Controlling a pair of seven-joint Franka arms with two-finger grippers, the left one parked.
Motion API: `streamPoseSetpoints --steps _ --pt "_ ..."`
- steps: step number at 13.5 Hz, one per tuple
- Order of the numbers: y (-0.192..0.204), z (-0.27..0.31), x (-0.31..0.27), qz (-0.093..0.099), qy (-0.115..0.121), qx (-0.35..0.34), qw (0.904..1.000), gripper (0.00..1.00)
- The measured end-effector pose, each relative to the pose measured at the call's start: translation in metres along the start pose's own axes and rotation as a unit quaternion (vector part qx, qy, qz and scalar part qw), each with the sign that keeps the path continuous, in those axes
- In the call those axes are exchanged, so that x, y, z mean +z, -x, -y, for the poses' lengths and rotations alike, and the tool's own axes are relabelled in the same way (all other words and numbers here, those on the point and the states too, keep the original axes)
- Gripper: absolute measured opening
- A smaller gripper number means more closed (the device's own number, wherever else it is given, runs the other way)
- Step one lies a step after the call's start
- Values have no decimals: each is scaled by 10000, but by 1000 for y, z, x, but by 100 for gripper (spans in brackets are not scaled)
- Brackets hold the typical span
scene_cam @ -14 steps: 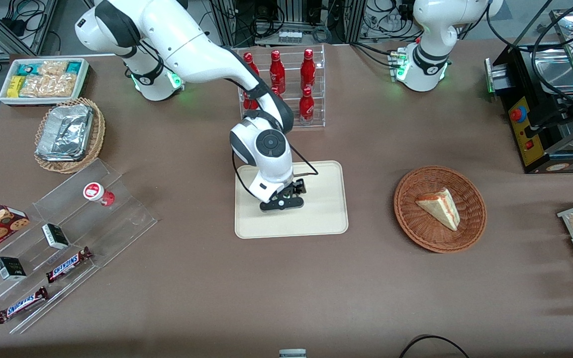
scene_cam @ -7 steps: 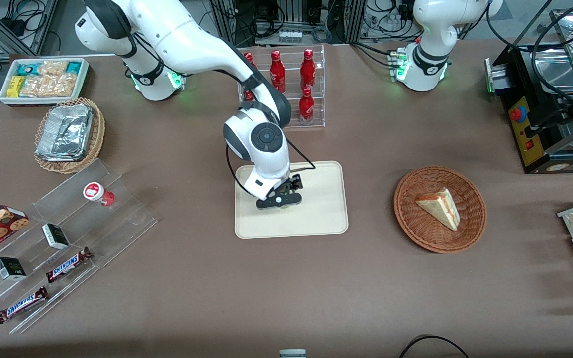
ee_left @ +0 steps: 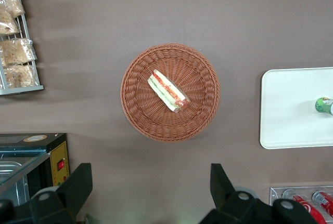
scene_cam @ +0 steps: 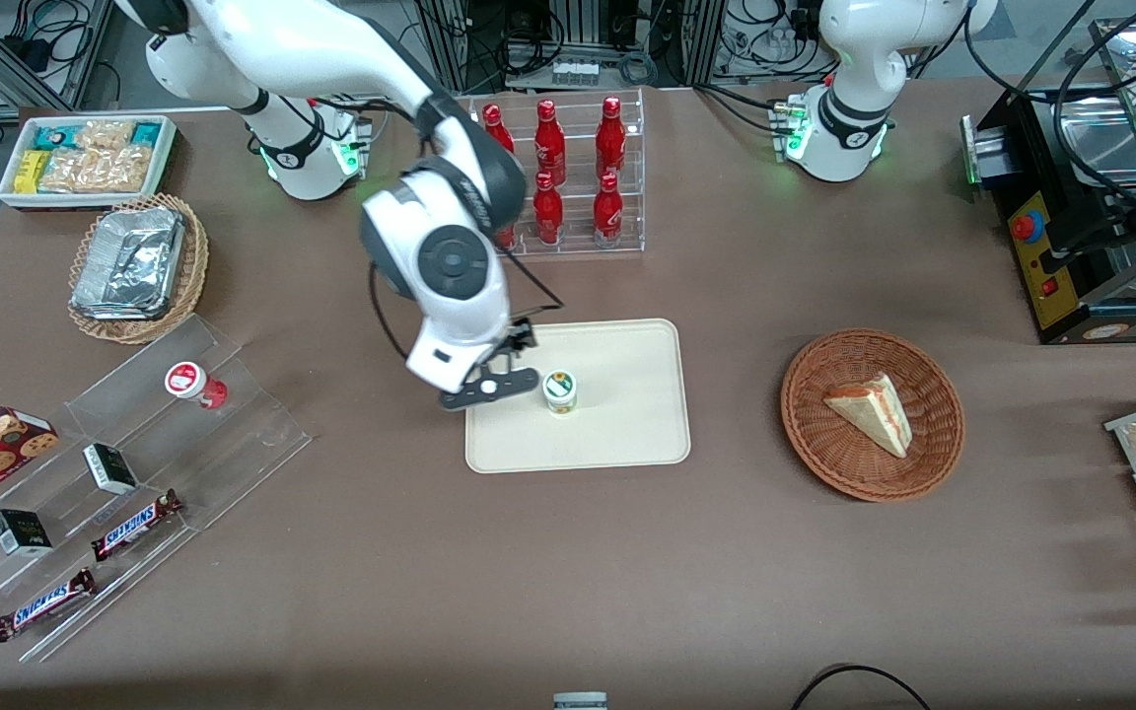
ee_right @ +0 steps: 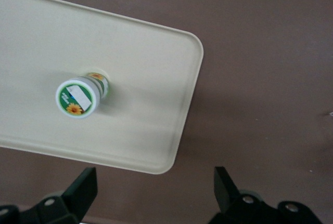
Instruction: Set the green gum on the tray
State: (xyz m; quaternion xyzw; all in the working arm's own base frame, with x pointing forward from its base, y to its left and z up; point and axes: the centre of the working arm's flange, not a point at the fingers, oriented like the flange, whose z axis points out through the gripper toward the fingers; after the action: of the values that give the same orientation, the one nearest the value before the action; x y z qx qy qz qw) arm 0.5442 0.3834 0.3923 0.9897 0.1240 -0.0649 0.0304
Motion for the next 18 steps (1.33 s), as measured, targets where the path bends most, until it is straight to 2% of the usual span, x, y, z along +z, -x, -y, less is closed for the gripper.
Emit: streamPoseSetpoints --steps 4,7,12,18 --pt "2 -71 -34 231 -85 -69 9997 100" --pt "0 -140 -43 465 -265 157 9984 100" --pt "17 -261 -52 496 -499 991 9926 100" --pt "64 -359 -75 315 -706 1692 9825 100"
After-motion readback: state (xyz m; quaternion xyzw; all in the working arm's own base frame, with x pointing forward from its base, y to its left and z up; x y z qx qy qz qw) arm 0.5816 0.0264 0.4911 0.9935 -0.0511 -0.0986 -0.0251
